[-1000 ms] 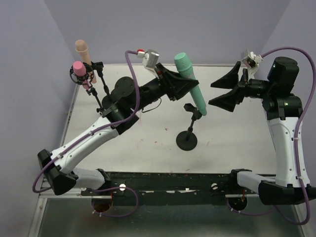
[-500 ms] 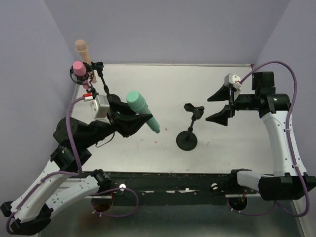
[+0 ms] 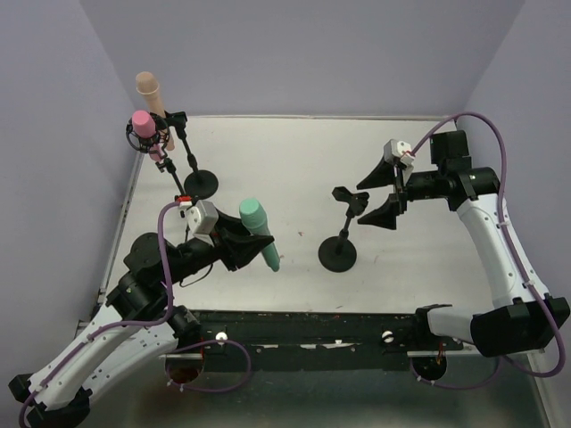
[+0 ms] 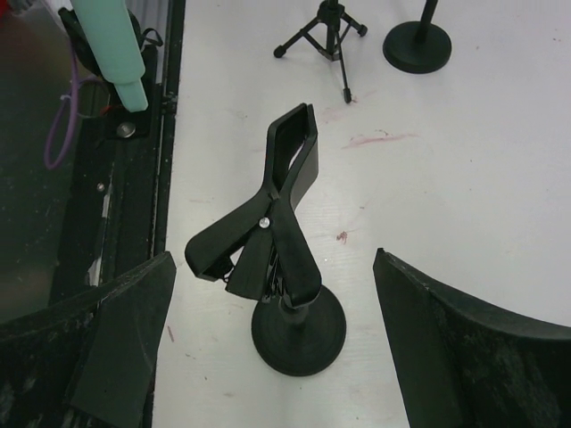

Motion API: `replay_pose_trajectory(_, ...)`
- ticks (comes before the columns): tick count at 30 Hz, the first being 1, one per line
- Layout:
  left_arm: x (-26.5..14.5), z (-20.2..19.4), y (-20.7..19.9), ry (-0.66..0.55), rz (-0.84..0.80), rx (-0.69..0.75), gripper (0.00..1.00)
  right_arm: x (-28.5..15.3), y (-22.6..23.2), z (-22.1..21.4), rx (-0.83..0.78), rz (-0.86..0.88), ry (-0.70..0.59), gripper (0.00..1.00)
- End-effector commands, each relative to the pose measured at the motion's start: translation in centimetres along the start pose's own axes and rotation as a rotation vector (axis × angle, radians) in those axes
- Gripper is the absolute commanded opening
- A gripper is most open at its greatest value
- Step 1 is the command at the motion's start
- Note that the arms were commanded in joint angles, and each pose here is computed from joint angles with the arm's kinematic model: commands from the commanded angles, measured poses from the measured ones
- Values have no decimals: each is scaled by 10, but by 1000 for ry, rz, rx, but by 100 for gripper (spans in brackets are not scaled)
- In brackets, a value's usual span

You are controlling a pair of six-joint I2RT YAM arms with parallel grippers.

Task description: Attach the microphones to the stand

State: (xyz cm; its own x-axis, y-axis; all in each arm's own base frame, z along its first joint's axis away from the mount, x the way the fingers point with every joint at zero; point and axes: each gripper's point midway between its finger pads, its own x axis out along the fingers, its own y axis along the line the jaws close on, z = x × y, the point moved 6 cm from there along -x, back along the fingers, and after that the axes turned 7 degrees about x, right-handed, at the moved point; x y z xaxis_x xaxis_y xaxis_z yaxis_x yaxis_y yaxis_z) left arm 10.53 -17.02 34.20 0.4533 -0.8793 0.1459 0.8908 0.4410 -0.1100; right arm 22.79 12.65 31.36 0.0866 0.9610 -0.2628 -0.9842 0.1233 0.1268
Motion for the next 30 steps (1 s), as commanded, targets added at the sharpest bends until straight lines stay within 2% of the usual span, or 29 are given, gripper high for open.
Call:
replay_pose_trajectory(1, 1, 10, 1, -66, 19, -8, 0, 9, -4, 6, 3, 19, -16, 100)
replay_pose_trajectory(5, 2, 9, 2, -66, 23, -7, 0, 14, -2, 5, 9, 34, -8, 100)
replay_pose_trajectory(9, 2, 10, 3, -69, 31, -8, 0, 20, 0, 1, 15, 35, 3, 91)
replay_pose_trajectory(14, 6, 10, 3, -62, 23, -16, 0, 21, -1, 1, 18, 24, 10, 68)
replay_pose_trajectory(19, 11, 15, 4, -52, 11, 13, 0, 19, 3, 1, -3, 23, 11, 33)
replay_pose_trajectory(21, 16, 19, 6, -34, 13, 51, 0, 19, 6, 0, -9, 32, 14, 25)
replay_pose_trajectory(25, 33, 33, 13, 14, 7, 145, 0, 18, 9, -3, -13, 41, 15, 17)
replay_pose_trajectory(28, 52, 51, 20, 37, 10, 230, 0, 18, 11, -4, -13, 40, 22, 16)
replay_pose_trajectory(29, 60, 57, 23, 43, 11, 253, 0, 17, 11, -3, -12, 36, 25, 17)
replay_pose_trajectory(30, 66, 61, 25, 47, 9, 267, 0, 17, 10, -3, -7, 36, 27, 27)
